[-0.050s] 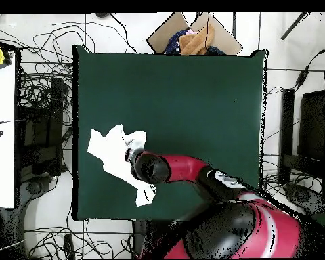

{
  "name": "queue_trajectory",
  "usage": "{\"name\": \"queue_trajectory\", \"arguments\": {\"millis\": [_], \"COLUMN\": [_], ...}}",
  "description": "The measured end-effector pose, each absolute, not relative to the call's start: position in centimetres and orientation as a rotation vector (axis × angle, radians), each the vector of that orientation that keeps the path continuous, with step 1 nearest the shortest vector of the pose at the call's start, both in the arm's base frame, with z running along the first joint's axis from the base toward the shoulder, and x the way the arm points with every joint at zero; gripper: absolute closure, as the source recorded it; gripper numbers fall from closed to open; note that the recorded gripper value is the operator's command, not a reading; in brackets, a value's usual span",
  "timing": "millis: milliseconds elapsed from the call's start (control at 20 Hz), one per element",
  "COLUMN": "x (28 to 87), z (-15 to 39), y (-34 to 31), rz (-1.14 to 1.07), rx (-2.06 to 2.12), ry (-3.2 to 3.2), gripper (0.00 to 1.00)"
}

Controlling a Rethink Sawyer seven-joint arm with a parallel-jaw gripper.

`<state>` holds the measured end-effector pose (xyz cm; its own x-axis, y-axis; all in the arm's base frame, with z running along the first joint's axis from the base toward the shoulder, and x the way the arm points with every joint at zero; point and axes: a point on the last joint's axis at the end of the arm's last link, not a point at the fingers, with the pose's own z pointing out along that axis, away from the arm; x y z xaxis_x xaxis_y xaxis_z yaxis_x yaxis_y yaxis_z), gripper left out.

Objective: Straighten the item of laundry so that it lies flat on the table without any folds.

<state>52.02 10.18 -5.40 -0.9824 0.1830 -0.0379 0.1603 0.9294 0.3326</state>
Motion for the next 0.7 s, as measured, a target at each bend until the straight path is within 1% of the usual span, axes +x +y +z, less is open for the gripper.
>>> {"name": "queue_trajectory", "arguments": {"millis": [150, 350, 700], "x": [51.8, 51.9, 52.5], "z": [-4.7, -4.5, -5.0], "y": [11.8, 11.2, 5.3], "rz": [0.363, 0.299, 0.142], "rx": [0.122, 0.095, 0.133], "ry": [3.020, 3.017, 3.004], "gripper": [1.00, 1.00, 1.00]}}
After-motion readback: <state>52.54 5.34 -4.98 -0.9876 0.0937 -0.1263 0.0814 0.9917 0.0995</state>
